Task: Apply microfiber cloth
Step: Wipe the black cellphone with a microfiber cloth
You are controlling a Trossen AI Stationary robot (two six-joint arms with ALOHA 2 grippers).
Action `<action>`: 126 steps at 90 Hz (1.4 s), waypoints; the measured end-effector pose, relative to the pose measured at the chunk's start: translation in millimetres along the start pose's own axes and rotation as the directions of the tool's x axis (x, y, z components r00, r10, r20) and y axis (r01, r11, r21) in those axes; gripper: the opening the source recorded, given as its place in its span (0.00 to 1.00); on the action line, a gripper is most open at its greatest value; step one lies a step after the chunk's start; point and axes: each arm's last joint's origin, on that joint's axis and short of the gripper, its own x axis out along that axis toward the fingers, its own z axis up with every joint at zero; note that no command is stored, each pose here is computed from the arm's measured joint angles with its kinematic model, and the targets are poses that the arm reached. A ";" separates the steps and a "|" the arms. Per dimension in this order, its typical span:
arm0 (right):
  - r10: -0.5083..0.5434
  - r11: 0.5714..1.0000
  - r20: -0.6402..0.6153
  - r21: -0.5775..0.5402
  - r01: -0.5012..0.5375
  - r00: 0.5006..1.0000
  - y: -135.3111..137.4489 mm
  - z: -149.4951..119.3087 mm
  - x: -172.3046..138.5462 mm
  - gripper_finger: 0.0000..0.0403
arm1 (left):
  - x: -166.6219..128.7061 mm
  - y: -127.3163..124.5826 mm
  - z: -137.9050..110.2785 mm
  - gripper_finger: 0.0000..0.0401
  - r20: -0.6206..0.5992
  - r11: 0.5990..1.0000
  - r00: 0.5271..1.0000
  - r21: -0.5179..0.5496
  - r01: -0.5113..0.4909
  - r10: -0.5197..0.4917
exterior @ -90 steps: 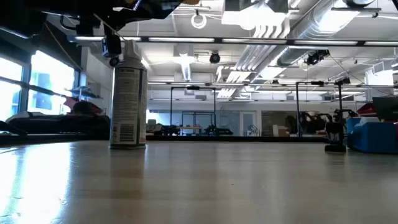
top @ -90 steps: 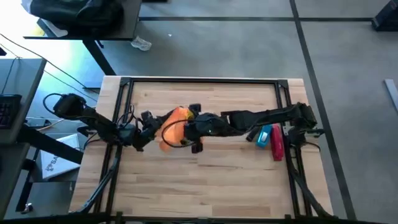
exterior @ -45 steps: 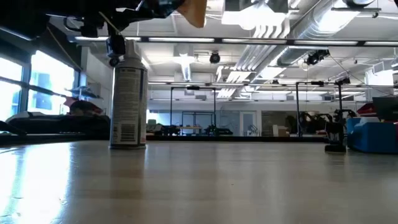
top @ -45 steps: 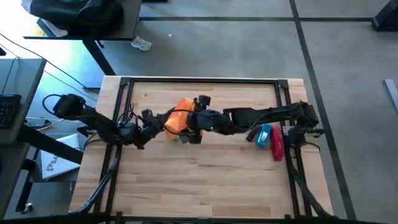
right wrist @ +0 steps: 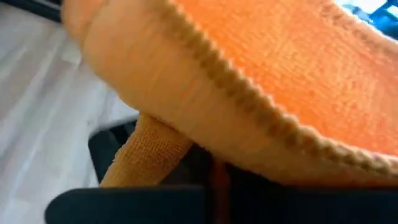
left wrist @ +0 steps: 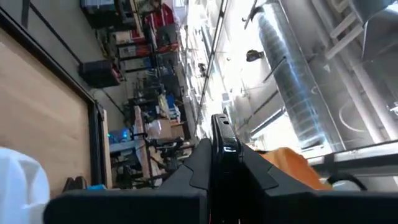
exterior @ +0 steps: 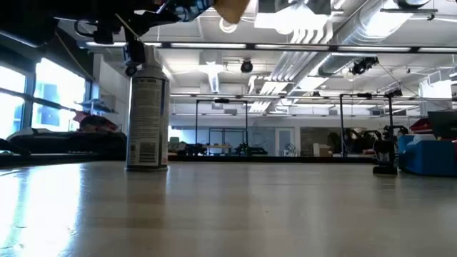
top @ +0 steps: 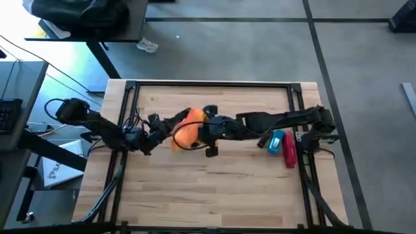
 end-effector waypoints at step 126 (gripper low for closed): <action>-0.060 0.964 0.179 -0.246 0.104 0.982 20.0 24.8 -18.7 0.00 | 12.2 -52.9 -23.7 0.04 -0.061 0.981 0.996 0.177 0.075 -0.065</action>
